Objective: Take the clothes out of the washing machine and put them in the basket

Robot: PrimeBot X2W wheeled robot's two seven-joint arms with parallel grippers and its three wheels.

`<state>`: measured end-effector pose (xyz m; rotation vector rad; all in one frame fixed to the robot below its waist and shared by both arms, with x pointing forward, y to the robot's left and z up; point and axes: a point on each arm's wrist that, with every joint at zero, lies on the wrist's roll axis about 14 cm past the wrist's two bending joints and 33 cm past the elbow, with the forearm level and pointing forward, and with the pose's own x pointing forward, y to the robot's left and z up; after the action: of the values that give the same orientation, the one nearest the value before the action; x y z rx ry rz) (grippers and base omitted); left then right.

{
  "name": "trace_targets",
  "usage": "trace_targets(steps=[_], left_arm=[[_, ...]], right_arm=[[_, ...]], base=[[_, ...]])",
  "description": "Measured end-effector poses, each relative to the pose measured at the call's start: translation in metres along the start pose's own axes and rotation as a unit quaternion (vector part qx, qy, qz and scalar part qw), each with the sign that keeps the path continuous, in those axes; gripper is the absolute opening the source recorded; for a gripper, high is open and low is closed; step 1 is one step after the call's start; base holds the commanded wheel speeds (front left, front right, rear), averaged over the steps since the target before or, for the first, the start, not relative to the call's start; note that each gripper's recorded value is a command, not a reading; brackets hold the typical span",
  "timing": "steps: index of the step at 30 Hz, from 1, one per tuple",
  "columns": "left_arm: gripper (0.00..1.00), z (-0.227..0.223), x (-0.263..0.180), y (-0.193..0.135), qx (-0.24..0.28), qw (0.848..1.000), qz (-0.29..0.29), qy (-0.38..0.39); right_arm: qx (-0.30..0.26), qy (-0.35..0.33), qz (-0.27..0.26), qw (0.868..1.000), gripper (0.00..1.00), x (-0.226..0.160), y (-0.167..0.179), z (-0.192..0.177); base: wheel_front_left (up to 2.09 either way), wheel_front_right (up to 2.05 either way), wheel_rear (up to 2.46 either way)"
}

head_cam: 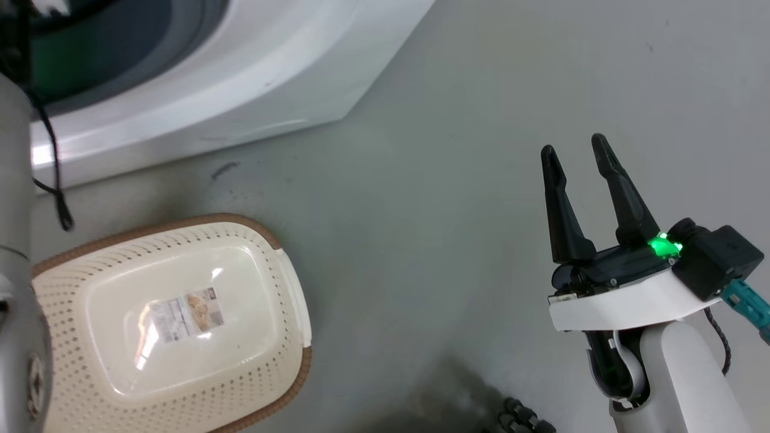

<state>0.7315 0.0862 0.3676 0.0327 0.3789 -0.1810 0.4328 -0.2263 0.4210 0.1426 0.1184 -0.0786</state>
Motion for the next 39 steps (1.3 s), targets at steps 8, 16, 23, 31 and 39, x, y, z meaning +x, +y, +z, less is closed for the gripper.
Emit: trace_targets(steps=[8, 16, 23, 31, 39], left_arm=[[0.0, 0.027, -0.057, 0.006, -0.016, 0.996, 0.006, -0.092], [0.0, 0.054, -0.119, 0.008, -0.032, 0.991, 0.004, -0.133], [0.0, 0.087, -0.175, 0.008, -0.037, 0.979, 0.005, -0.198], [0.0, 0.099, -0.239, 0.003, -0.046, 0.967, 0.002, -0.252], [0.0, 0.109, -0.308, -0.001, -0.051, 0.949, 0.006, -0.312]], right_arm=[[0.0, -0.012, 0.007, 1.0, 1.0, -0.02, 0.008, 0.014], [0.01, -0.032, 0.013, 0.999, 1.0, -0.048, 0.015, 0.03], [0.019, -0.054, 0.027, 0.998, 1.0, -0.065, 0.025, 0.046], [0.023, -0.068, 0.045, 0.996, 1.0, -0.083, 0.037, 0.058], [0.025, -0.082, 0.061, 0.994, 1.0, -0.1, 0.046, 0.07]], base=[[0.0, 0.0, 0.0], [0.0, 0.0, 0.0], [0.0, 0.0, 0.0], [0.0, 0.0, 0.0], [0.0, 0.0, 0.0]])
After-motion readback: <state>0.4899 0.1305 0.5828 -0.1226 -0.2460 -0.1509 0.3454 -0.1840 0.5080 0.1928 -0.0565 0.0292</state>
